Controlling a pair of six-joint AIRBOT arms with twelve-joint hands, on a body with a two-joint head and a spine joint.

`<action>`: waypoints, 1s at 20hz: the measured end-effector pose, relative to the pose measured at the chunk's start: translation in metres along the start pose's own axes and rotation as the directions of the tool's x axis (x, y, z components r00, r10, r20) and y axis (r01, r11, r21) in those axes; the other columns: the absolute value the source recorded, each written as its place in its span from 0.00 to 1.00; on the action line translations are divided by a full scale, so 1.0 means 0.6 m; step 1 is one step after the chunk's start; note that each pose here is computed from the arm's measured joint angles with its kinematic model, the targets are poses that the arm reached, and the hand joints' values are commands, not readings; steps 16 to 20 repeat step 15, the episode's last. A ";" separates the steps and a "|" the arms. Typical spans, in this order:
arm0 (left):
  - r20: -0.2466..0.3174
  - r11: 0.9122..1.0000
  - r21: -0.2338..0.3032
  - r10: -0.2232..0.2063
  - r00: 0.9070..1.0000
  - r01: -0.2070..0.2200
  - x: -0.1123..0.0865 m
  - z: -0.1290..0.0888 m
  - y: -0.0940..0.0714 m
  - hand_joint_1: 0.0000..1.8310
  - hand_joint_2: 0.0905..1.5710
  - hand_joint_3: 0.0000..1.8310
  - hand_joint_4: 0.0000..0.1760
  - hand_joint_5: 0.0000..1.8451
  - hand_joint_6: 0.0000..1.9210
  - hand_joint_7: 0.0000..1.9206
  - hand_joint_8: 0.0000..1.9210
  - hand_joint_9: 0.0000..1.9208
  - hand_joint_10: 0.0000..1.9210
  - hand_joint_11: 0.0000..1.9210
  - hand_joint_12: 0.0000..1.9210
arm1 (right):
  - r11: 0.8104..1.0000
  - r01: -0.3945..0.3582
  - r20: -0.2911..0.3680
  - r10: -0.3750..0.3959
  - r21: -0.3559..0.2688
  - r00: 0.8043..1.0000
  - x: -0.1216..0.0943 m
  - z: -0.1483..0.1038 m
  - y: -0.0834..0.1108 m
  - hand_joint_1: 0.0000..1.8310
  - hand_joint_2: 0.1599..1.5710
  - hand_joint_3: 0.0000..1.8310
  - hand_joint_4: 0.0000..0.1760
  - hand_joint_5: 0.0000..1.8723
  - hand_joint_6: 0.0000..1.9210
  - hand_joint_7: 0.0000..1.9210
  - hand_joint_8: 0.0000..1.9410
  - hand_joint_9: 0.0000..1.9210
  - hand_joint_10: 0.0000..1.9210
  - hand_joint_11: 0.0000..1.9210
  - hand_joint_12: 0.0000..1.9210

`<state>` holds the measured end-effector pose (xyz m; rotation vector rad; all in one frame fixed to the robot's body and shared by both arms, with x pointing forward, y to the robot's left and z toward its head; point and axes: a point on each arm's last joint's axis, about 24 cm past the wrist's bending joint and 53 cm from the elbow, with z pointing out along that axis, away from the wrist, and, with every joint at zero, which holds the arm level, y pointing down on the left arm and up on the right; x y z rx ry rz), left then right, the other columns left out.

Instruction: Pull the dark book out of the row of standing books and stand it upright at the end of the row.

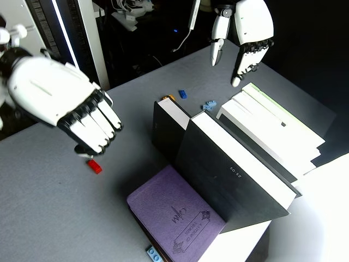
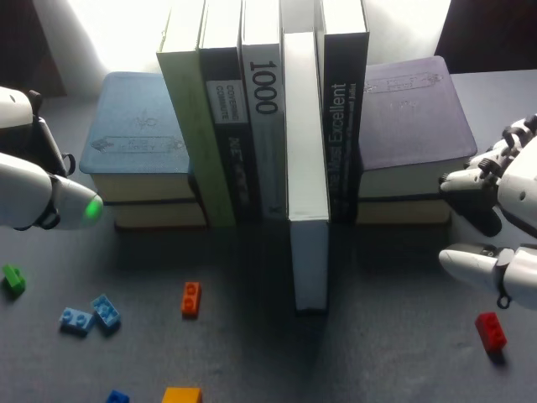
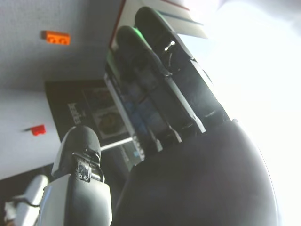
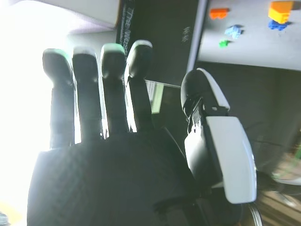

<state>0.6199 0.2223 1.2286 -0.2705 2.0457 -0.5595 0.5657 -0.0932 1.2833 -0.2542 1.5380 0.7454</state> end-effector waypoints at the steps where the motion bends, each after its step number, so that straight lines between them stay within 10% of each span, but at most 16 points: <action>1: 0.002 1.000 0.003 0.000 1.000 0.000 -0.001 0.000 -0.001 0.15 0.78 0.00 0.00 0.55 0.00 0.62 0.00 0.62 0.00 0.43 0.35 | 1.000 -0.004 -0.015 0.003 -0.027 1.000 0.001 0.000 -0.005 0.01 0.85 0.00 0.00 0.37 0.93 0.43 0.98 0.45 1.00 0.41 1.00; 7: 0.001 1.000 0.002 0.000 1.000 0.000 0.000 0.000 -0.001 0.13 0.78 0.00 0.00 0.54 0.00 0.63 0.00 0.63 0.00 0.42 0.40 | 0.988 -0.115 -0.071 0.123 0.099 0.990 0.009 -0.001 -0.126 0.00 0.86 0.00 0.00 0.34 0.93 0.39 0.98 0.40 1.00 0.34 1.00; 20: -0.002 1.000 -0.003 0.002 1.000 -0.002 0.002 0.000 0.001 0.09 0.81 0.00 0.00 0.52 0.00 0.62 0.00 0.63 0.00 0.39 0.48 | 0.978 -0.166 -0.098 0.179 0.125 0.979 0.029 0.009 -0.117 0.04 0.86 0.00 0.00 0.32 0.93 0.36 0.98 0.37 1.00 0.28 1.00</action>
